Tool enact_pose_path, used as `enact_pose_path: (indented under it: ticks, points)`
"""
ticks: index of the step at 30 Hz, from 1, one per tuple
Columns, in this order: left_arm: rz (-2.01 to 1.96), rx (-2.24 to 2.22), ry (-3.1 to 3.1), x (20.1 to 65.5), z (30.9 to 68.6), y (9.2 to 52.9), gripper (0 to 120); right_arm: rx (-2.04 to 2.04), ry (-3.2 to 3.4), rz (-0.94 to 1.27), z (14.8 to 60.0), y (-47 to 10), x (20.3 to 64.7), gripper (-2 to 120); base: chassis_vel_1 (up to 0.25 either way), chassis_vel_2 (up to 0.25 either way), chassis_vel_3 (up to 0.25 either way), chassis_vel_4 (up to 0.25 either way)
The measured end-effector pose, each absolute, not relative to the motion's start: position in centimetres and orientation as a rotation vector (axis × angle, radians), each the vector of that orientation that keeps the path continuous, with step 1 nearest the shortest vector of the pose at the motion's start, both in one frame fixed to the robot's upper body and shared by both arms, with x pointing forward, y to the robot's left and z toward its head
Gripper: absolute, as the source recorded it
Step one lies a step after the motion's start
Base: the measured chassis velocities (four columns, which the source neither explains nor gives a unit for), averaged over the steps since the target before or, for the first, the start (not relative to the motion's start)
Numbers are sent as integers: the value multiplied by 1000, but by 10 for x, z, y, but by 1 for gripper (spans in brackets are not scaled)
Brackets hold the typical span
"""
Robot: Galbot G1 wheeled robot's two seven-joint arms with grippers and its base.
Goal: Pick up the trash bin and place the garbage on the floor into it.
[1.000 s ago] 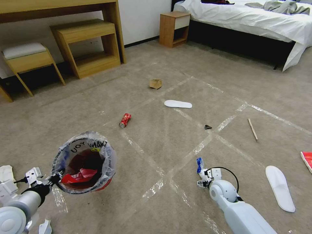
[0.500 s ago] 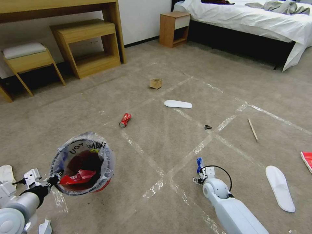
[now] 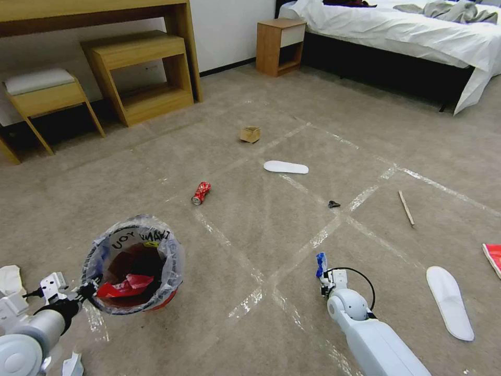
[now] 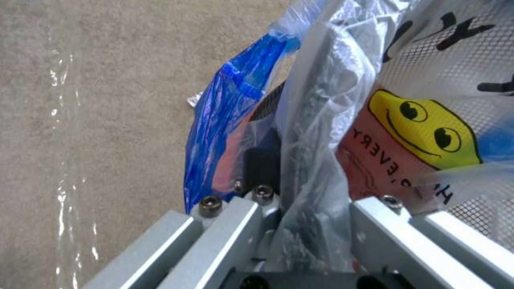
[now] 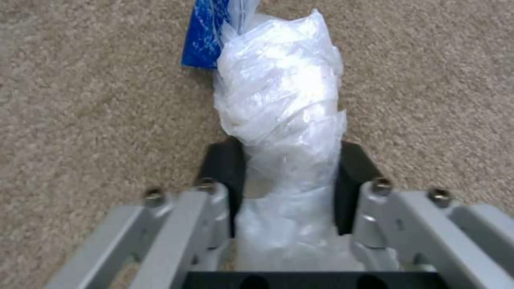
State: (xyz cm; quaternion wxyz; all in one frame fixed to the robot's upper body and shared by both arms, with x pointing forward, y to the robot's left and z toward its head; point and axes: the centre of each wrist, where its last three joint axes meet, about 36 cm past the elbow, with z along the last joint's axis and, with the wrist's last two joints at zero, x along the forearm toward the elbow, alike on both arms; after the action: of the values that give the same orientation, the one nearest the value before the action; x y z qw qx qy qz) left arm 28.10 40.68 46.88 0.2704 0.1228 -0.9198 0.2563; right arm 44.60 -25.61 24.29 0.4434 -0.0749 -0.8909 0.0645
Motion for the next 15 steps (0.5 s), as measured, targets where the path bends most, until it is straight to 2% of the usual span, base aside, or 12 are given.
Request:
enact_pose_path:
  ticks: [3,5,6,8,15]
  points:
    - [690,331,-2478,282,469,407,0,-181,-2219,159,242,-258,444,20,0,0,0,0]
    - [689,331,-2479,282,469,408,0,-171,-2247,147,243,-261,440,10,0,0,0,0]
    - [689,331,-2479,282,469,408,0,-171,-2247,147,243,-261,440,10,0,0,0,0]
    - [688,330,-2480,283,469,408,0,-152,-2302,106,250,-265,436,1,0,0,0,0]
    - [684,322,-2489,283,473,405,0,-14,-2568,-30,285,-285,426,0,0,0,0,0]
